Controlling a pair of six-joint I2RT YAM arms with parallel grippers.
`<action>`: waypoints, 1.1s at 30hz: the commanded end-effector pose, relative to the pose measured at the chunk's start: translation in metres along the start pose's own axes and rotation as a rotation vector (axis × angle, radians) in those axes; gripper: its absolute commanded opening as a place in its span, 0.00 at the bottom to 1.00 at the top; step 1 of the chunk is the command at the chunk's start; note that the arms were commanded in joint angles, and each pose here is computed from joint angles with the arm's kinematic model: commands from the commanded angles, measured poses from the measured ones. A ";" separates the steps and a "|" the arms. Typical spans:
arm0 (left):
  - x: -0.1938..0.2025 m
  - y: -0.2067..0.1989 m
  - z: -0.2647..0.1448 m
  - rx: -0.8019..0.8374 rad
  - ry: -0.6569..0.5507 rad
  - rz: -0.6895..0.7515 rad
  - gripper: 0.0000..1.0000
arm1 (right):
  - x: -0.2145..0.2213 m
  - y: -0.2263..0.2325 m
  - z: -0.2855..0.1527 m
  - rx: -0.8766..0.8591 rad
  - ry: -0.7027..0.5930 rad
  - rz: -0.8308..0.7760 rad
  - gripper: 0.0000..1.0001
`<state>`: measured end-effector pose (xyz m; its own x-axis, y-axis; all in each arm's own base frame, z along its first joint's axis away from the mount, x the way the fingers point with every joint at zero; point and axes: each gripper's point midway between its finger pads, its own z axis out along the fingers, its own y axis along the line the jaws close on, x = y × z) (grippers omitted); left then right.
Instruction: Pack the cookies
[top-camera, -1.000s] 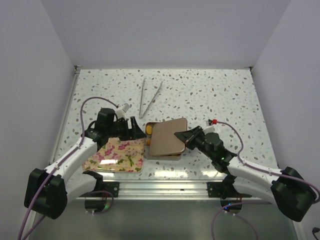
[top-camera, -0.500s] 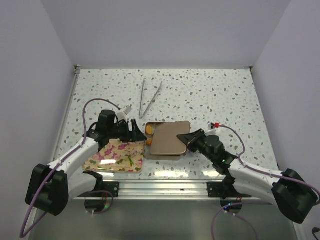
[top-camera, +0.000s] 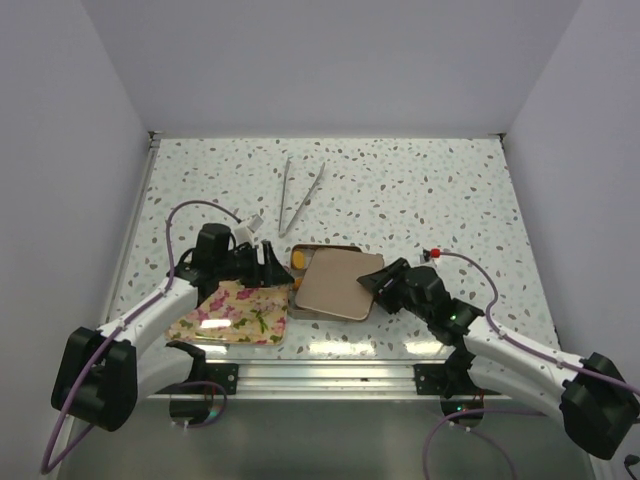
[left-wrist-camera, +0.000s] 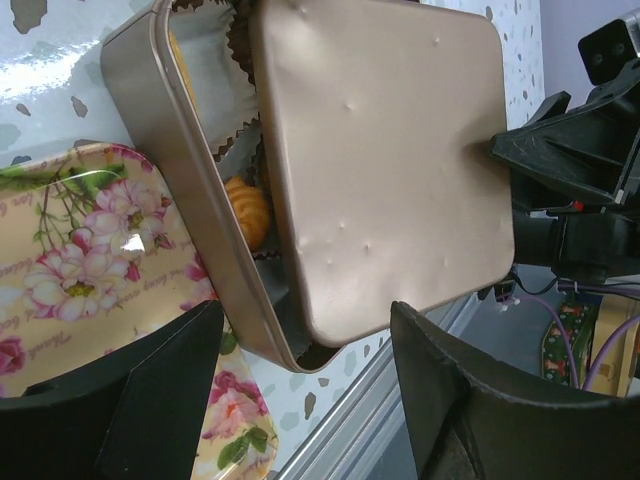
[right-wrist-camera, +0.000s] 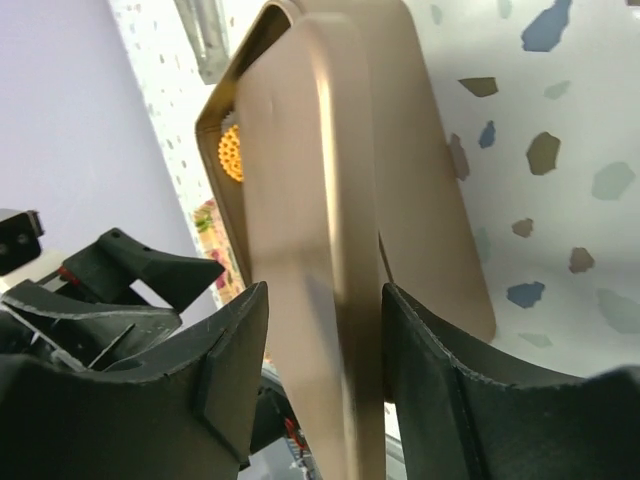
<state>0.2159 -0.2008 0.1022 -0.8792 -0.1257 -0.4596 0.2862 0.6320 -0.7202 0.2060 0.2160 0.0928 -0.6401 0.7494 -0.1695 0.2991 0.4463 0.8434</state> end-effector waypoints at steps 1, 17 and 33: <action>-0.011 -0.007 -0.001 0.042 -0.046 0.028 0.73 | -0.004 0.003 -0.002 0.047 -0.013 -0.046 0.54; -0.010 -0.005 0.000 0.037 -0.042 0.029 0.72 | -0.014 -0.007 -0.005 0.146 -0.043 -0.074 0.33; -0.008 0.001 0.003 0.015 -0.027 0.024 0.72 | -0.030 -0.028 0.001 0.279 -0.038 -0.106 0.40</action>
<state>0.2182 -0.2003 0.0992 -0.8764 -0.1297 -0.4637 0.2872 0.6321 -0.7197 0.2150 0.1937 0.0792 -0.6523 0.7191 -0.2394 0.3952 0.5922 0.7022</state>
